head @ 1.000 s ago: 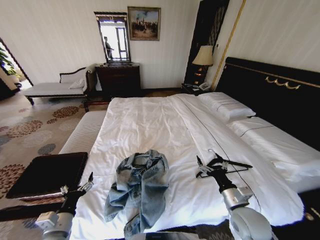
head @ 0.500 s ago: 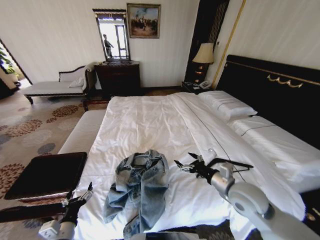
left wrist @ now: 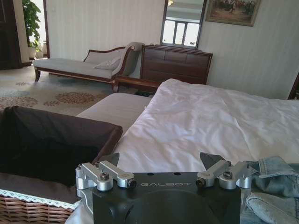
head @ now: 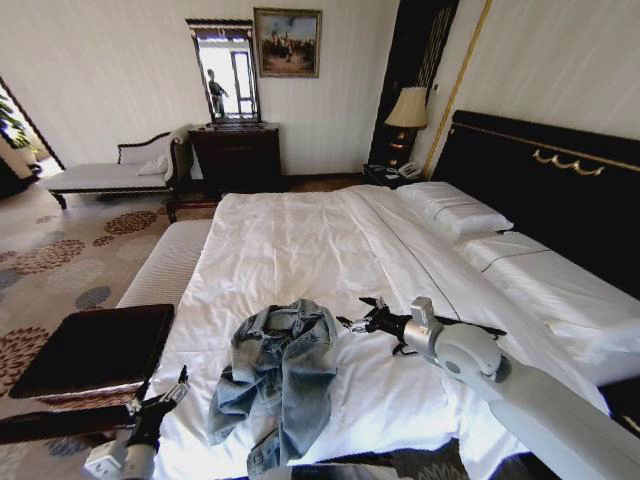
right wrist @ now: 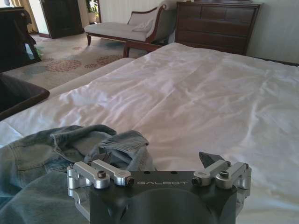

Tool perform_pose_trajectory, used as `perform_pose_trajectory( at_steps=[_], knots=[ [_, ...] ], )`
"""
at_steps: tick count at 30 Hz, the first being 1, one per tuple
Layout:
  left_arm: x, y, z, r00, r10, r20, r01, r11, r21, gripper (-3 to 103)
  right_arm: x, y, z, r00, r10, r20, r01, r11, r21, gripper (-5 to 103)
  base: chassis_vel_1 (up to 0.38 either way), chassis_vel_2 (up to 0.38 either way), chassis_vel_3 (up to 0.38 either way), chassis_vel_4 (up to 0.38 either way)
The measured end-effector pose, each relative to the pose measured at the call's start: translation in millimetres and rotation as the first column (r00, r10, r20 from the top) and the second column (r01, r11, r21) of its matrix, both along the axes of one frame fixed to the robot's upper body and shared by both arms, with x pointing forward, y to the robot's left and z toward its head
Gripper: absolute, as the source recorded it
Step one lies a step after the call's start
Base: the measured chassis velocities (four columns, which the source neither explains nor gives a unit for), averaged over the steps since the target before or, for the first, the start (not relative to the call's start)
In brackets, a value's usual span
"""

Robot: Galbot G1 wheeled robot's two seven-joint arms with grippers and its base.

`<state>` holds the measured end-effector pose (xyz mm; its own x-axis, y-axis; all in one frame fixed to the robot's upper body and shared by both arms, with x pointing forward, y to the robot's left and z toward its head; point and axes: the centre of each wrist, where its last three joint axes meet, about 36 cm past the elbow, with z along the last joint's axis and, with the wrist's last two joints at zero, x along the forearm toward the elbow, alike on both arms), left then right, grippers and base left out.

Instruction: Pick up the clothes from the bed and hang them on the clothes hanger.

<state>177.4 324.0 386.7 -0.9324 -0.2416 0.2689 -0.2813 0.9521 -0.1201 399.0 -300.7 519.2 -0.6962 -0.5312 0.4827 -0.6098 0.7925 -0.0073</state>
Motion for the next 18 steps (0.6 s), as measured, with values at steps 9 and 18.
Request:
perform_pose_trajectory(
  at_steps=[9, 18],
  knots=[
    [8.0, 10.3, 10.2, 1.000, -0.016, -0.002, 0.016, 0.999, 0.036, 96, 33.1, -77.9, 25.5, 0.995, -0.010, 0.095, 0.025, 0.987, -0.158, 100, 0.000, 0.000, 0.000, 0.000],
    [11.6, 14.6, 21.1, 1.000, -0.019, 0.021, 0.017, 0.998, 0.055, 96, 57.8, -102.8, 81.4, 0.982, -0.089, 0.167, 0.108, 0.989, -0.106, 100, 0.000, 0.000, 0.000, 0.000]
  ],
)
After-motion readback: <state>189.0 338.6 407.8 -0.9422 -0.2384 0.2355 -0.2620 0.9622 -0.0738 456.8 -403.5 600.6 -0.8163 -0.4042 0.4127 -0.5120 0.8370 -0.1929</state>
